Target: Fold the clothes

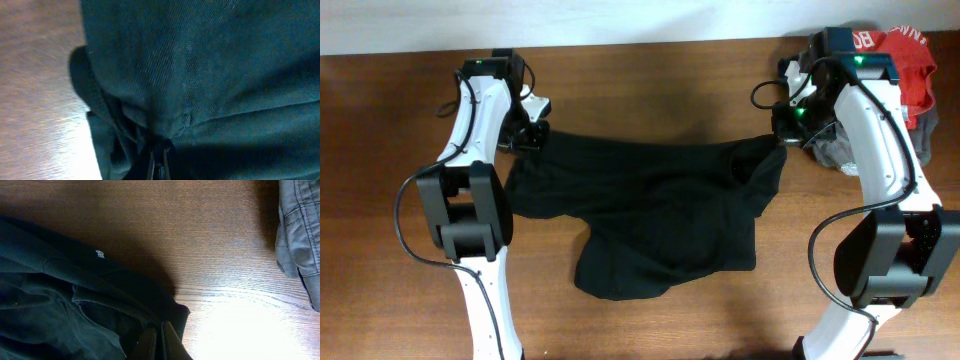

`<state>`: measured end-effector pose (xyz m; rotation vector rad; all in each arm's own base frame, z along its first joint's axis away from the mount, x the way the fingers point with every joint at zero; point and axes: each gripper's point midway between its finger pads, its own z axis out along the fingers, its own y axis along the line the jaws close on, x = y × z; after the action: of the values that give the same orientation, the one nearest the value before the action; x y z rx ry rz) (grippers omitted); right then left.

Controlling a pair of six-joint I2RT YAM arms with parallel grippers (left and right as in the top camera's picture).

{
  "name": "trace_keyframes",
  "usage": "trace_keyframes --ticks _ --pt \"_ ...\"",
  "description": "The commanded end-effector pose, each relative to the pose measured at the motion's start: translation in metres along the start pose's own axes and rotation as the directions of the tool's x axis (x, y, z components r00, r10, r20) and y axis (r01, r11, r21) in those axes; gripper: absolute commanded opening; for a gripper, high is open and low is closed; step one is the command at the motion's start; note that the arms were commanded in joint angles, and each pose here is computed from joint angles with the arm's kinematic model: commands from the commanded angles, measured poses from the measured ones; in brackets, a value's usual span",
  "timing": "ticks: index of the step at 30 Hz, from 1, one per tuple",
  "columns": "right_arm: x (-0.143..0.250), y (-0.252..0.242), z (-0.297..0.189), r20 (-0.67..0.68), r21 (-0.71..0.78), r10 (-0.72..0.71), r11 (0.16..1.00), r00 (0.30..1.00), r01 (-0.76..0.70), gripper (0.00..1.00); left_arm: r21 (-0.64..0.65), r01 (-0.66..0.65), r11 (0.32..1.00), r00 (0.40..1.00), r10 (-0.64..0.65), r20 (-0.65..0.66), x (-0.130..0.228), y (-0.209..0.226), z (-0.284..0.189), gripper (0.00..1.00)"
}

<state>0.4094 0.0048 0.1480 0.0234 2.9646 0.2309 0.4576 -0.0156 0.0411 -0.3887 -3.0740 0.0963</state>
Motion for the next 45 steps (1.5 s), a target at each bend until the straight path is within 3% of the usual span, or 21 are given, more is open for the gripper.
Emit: trace_keyframes --ticks 1,7,15,24,30,34,41,45 --pt "0.0 -0.004 -0.002 0.005 0.016 0.003 1.0 1.0 -0.003 0.04 -0.006 0.009 1.0 0.996 -0.009 0.089 -0.021 0.002 -0.025 0.05" --pt "-0.014 0.009 -0.027 0.084 -0.031 -0.01 0.999 0.996 0.012 0.04 -0.047 0.05 0.998 0.97 -0.037 0.242 -0.042 0.006 -0.095 0.01" --pt "-0.023 0.025 -0.121 0.256 -0.029 -0.041 0.998 0.966 0.05 0.04 -0.083 0.066 0.994 0.894 -0.021 0.447 -0.034 -0.002 -0.201 0.01" --pt "-0.004 0.043 -0.223 0.464 -0.006 -0.078 0.996 0.882 0.091 0.04 -0.111 0.102 0.989 0.733 0.001 0.68 -0.016 -0.012 -0.3 0.01" --pt "0.032 0.054 -0.29 0.599 0.017 -0.103 0.993 0.794 0.116 0.04 -0.142 0.124 0.982 0.636 0.031 0.771 0.028 -0.024 -0.364 0.01" --pt "0.067 0.056 -0.322 0.659 0.05 -0.114 0.993 0.743 0.108 0.04 -0.157 0.138 0.978 0.539 0.059 0.841 0.068 -0.036 -0.412 0.01" --pt "0.13 0.058 -0.359 0.731 0.083 -0.121 0.993 0.672 0.088 0.04 -0.176 0.161 0.971 0.351 0.11 0.93 0.151 -0.061 -0.482 0.01" --pt "0.153 0.057 -0.373 0.765 0.101 -0.124 0.992 0.631 0.072 0.04 -0.169 0.173 0.97 0.291 0.113 0.95 0.18 -0.068 -0.499 0.01"
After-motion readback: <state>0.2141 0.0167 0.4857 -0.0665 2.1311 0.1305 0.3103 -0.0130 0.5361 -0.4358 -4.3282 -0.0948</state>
